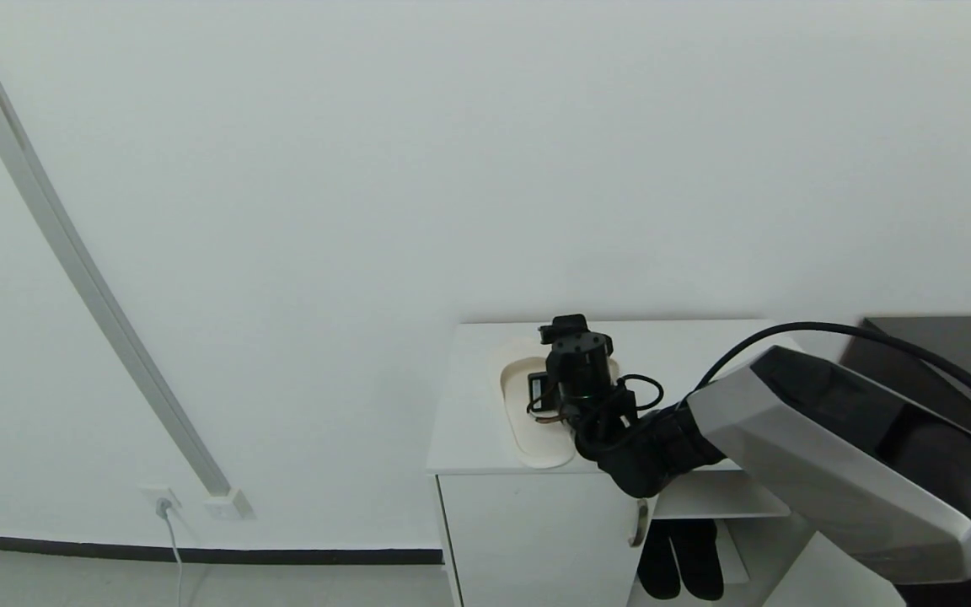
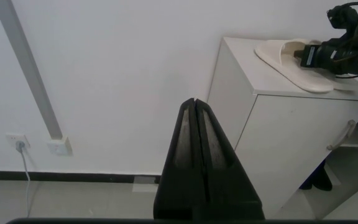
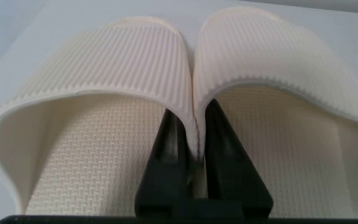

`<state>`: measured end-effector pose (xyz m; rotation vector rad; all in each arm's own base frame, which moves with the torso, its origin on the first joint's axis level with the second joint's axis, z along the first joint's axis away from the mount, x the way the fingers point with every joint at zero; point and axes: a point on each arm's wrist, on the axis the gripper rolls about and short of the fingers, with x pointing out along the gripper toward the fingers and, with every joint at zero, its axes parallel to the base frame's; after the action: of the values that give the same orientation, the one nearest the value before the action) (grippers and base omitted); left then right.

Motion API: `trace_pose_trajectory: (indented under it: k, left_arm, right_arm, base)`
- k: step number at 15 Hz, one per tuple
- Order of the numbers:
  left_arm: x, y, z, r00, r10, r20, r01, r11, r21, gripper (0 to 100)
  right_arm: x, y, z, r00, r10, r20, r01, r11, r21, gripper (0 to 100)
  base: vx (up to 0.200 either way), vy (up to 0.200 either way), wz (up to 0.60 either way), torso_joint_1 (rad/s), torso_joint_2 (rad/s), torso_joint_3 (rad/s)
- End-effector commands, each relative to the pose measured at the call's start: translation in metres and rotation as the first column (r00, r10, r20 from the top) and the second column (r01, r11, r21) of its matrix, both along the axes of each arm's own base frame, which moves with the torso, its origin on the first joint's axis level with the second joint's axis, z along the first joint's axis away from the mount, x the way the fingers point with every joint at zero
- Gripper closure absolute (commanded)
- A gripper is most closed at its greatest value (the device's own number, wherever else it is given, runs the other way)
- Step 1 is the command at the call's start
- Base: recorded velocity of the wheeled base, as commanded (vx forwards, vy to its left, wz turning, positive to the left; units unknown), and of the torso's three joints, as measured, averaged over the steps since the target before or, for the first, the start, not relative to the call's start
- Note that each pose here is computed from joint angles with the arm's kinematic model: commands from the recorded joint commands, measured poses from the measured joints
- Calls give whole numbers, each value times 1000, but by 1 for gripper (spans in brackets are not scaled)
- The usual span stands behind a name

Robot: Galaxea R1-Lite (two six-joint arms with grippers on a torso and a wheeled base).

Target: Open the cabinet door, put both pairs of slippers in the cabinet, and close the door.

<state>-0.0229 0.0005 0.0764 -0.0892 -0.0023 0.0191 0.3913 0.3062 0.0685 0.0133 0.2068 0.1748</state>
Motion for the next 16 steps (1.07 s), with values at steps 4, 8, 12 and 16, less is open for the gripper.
trace_pose_trajectory:
  k: [4, 8, 12, 16]
  left_arm:
    - [0, 0, 0, 1000, 1, -1, -1, 1000, 0, 100]
    - [0, 0, 0, 1000, 1, 0, -1, 1000, 0, 100]
    - [0, 0, 0, 1000, 1, 0, -1, 1000, -1, 100]
    - [0, 0, 0, 1000, 1, 0, -1, 1000, -3, 100]
  right_arm:
    - [-29, -9, 33, 998, 57, 22, -57, 998, 4, 100]
    - [-80, -46, 50, 975, 190, 118, -189, 982, -23, 100]
    - [-143, -96, 65, 937, 335, 103, -335, 942, -15, 100]
    - [-181, -106, 66, 908, 413, 69, -413, 911, -16, 100]
  base:
    - [0, 0, 0, 0, 0, 0]
    - [0, 0, 0, 0, 0, 0]
    - [0, 0, 0, 0, 0, 0]
    - [0, 0, 0, 0, 0, 0]
